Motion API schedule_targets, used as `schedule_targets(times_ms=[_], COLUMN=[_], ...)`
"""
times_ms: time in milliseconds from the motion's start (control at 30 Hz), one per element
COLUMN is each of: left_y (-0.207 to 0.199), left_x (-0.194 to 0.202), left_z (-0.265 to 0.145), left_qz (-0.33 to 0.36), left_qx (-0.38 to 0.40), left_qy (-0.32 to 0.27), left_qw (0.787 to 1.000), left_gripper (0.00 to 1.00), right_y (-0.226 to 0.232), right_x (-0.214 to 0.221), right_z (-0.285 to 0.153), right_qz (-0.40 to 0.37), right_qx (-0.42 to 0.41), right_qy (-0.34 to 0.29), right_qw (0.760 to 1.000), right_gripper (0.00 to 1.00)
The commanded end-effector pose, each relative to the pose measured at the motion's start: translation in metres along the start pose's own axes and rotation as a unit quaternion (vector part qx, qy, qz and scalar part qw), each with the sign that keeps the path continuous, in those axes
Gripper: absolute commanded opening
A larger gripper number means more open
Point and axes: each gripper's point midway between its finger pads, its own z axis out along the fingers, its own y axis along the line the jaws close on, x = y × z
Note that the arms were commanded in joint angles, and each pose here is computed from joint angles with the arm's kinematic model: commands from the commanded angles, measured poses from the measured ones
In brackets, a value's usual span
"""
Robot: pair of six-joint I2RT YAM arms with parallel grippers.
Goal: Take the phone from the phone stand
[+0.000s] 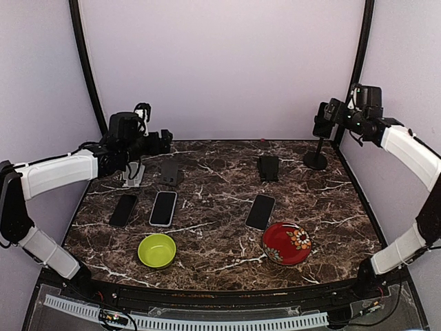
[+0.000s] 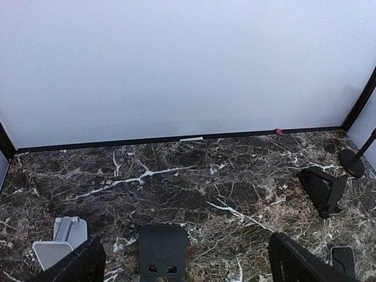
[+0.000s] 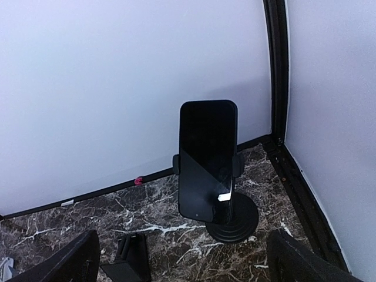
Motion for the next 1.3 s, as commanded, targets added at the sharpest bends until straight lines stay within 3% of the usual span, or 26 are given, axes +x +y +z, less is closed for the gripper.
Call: schedule_targets(times_ms=[0, 433, 1267], left_y=[-0.004, -0.004, -0.003], left_x=[-0.014, -0.011, -0.012], left_z=[-0.014, -0.018, -0.018], left_qz=[-0.013, -0.015, -0.013], left_qx=[0.016, 0.019, 0.019], left_qy=[-0.028, -0.034, -0.041], left_qw=[0.999, 0.999, 0.999], left_gripper=[0.99, 0.99, 0.99], right_y=[-0.001, -0.018, -0.028], right_x=[-0.016, -0.018, 0.007], right_z=[0.018, 0.085, 0.146], right_qz=[0.002, -0.018, -0.021], right_qx=[0.021, 0.104, 0.143], right_qy=[-0.006, 0.012, 0.045], right_qw=[1.0, 0.994, 0.988], right_gripper=[0.99, 0.99, 0.99])
